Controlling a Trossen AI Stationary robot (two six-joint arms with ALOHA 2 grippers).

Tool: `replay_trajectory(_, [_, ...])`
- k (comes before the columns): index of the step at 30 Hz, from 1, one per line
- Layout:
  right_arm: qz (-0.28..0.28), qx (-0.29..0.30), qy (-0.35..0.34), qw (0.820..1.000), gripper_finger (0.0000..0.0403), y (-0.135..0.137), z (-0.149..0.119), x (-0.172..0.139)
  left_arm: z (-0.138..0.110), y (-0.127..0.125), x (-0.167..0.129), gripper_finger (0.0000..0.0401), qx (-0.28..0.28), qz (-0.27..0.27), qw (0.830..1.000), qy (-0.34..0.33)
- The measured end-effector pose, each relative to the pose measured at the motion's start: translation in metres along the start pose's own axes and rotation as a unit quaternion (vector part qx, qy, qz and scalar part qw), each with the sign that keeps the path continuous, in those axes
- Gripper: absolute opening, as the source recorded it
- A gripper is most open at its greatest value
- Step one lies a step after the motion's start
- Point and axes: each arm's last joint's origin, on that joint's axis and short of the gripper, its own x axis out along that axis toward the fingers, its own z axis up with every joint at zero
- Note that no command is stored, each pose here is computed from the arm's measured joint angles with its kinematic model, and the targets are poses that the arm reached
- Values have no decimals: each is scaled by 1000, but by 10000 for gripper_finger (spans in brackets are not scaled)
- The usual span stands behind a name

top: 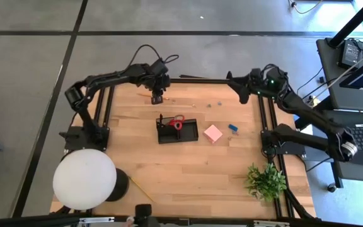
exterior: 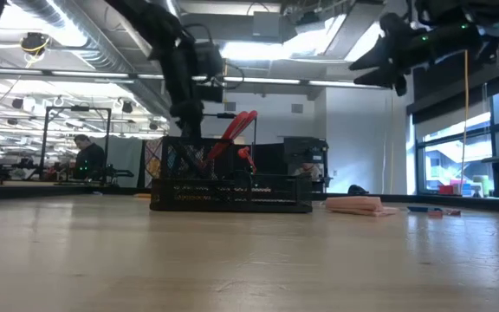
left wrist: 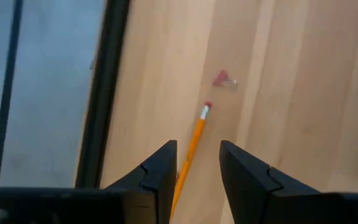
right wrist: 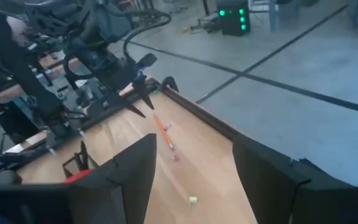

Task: Pick and place office supplies into organizer
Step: Put the orange pencil into the desk organizer

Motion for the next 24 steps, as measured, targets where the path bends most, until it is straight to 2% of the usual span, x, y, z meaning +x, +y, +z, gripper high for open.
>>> replay_trajectory(7, [-7,5,13,1000,216,-2,-8,0,5,-5,20,110,59,-4,998,8])
replay_trajectory(24, [-10,-24,14,1000,216,-3,-8,1,14,-16,19,111,50,38,998,15])
